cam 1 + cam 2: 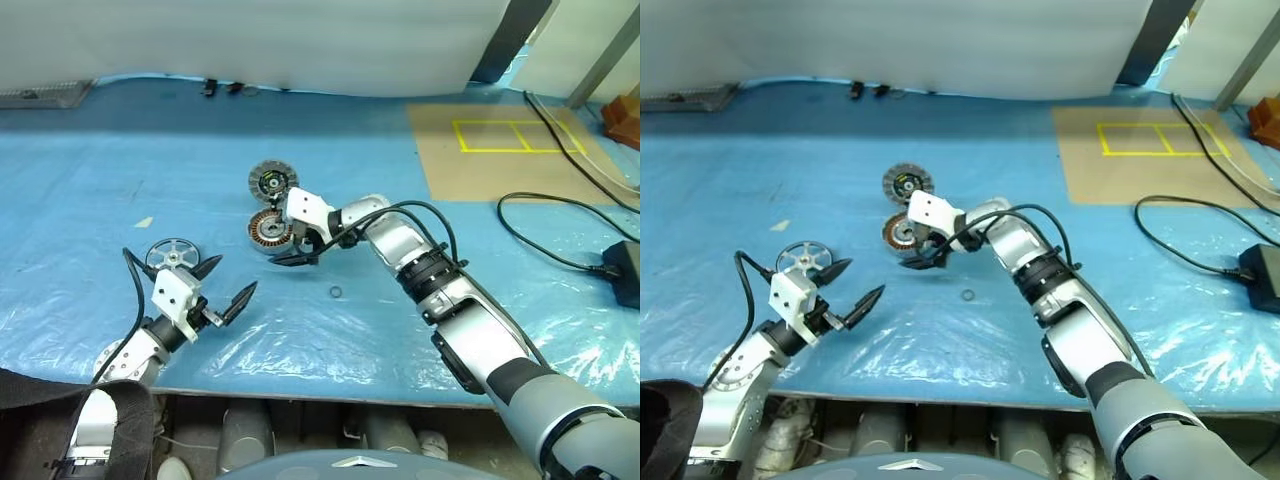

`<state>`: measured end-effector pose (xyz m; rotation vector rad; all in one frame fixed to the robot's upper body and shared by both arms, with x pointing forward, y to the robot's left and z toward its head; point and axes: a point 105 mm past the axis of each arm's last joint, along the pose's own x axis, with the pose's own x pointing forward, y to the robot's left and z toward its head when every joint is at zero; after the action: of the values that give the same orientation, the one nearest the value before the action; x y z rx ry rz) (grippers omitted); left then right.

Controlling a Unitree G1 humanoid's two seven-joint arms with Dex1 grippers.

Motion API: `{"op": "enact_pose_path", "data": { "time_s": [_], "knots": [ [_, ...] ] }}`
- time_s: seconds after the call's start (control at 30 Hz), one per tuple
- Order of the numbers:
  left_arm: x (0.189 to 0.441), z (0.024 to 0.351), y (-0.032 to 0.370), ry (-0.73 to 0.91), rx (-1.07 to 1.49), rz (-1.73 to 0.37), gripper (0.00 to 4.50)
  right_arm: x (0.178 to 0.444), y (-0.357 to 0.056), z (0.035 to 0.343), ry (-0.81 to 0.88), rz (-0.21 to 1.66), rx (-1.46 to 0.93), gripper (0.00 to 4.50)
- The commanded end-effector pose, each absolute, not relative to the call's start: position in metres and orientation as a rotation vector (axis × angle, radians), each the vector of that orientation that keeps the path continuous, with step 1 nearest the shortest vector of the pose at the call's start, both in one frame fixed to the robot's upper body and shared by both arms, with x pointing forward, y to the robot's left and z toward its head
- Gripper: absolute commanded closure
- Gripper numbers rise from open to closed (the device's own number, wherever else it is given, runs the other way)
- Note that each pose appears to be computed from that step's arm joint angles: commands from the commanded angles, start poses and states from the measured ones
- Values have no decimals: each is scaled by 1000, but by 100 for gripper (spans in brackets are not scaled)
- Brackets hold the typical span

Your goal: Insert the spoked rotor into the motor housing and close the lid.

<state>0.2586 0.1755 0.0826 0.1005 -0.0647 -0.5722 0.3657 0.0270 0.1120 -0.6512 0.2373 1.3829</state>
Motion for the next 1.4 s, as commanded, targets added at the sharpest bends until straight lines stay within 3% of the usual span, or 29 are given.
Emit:
{"op": "enact_pose_path", "data": {
  "time_s": [0.03,0.47,0.67,0.77,0.93,0.97,1.13,1.4],
  "knots": [
    [256,92,171,-122,118,-552,0,371,35,124,206,1392,-710,4],
    [249,86,169,-123,98,-504,0,373,49,116,225,1417,-803,4],
    [248,86,169,-122,100,-498,0,379,42,98,362,1372,-893,4],
    [248,87,169,-121,102,-498,0,378,44,96,377,1387,-963,69],
    [250,88,169,-124,107,-499,0,378,49,101,343,1394,-1029,243],
    [250,88,170,-124,108,-499,0,378,50,101,341,1397,-1037,256],
    [248,92,174,-124,120,-502,0,362,48,96,396,1513,-1016,256],
    [240,91,180,-99,133,-513,0,307,48,93,434,1716,-977,256]
  ]
}}
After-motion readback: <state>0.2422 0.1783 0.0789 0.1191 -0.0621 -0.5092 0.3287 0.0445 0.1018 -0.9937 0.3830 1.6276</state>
